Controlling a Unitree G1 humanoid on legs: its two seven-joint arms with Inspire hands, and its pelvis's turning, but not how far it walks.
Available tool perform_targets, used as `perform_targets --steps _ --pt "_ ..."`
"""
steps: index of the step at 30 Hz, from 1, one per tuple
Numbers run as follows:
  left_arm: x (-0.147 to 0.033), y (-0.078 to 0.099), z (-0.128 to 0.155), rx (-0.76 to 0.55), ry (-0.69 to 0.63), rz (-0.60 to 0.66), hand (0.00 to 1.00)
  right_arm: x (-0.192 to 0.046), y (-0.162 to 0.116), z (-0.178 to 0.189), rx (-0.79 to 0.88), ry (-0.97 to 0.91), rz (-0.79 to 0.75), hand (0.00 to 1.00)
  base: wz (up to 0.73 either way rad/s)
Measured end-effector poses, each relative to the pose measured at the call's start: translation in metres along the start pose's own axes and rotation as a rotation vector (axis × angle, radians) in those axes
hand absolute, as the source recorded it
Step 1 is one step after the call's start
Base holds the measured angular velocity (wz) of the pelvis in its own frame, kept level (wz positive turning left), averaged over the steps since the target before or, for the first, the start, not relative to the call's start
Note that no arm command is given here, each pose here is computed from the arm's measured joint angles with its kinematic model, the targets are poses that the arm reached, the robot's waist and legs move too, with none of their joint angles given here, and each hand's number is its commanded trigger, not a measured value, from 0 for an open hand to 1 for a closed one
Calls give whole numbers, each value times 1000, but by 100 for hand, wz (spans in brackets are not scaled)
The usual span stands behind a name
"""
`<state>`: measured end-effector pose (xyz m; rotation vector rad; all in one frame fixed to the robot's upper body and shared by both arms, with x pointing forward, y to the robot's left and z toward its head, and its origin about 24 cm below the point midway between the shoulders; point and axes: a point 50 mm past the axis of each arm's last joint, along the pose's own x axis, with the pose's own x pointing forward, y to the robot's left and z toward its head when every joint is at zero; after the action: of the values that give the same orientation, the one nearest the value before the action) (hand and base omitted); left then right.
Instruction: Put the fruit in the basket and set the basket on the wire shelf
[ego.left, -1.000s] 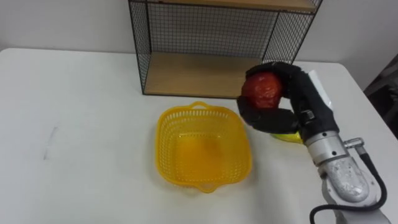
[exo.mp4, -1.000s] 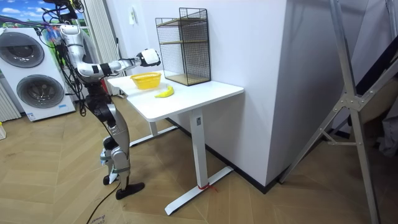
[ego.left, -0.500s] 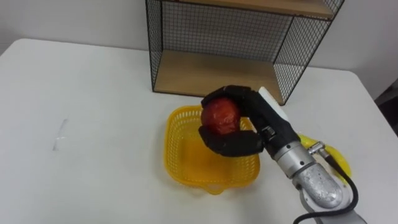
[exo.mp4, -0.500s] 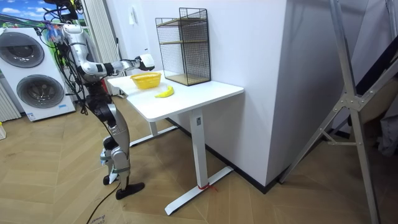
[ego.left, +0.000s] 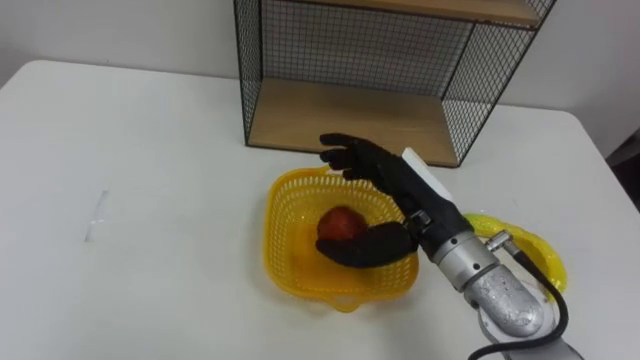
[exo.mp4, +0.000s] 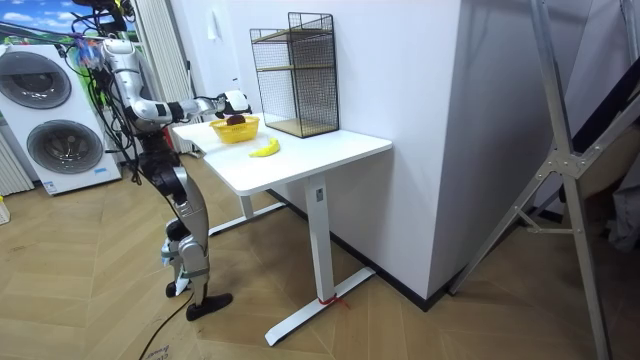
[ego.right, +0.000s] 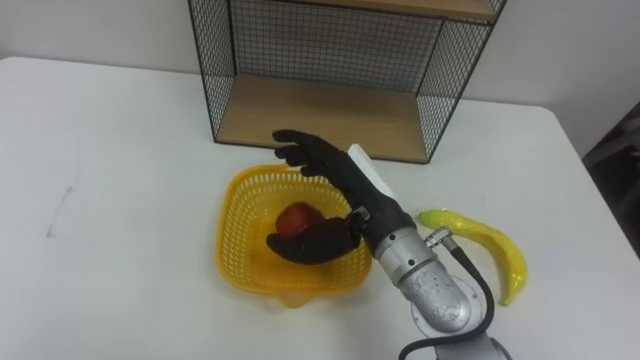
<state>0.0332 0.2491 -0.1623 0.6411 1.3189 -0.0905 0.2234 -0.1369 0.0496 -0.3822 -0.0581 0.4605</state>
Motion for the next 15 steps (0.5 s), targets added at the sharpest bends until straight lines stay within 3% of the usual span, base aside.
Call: perform_targets --steps 15 --pt "0 1 0 0 -2 22 0 0 0 0 1 0 0 0 0"
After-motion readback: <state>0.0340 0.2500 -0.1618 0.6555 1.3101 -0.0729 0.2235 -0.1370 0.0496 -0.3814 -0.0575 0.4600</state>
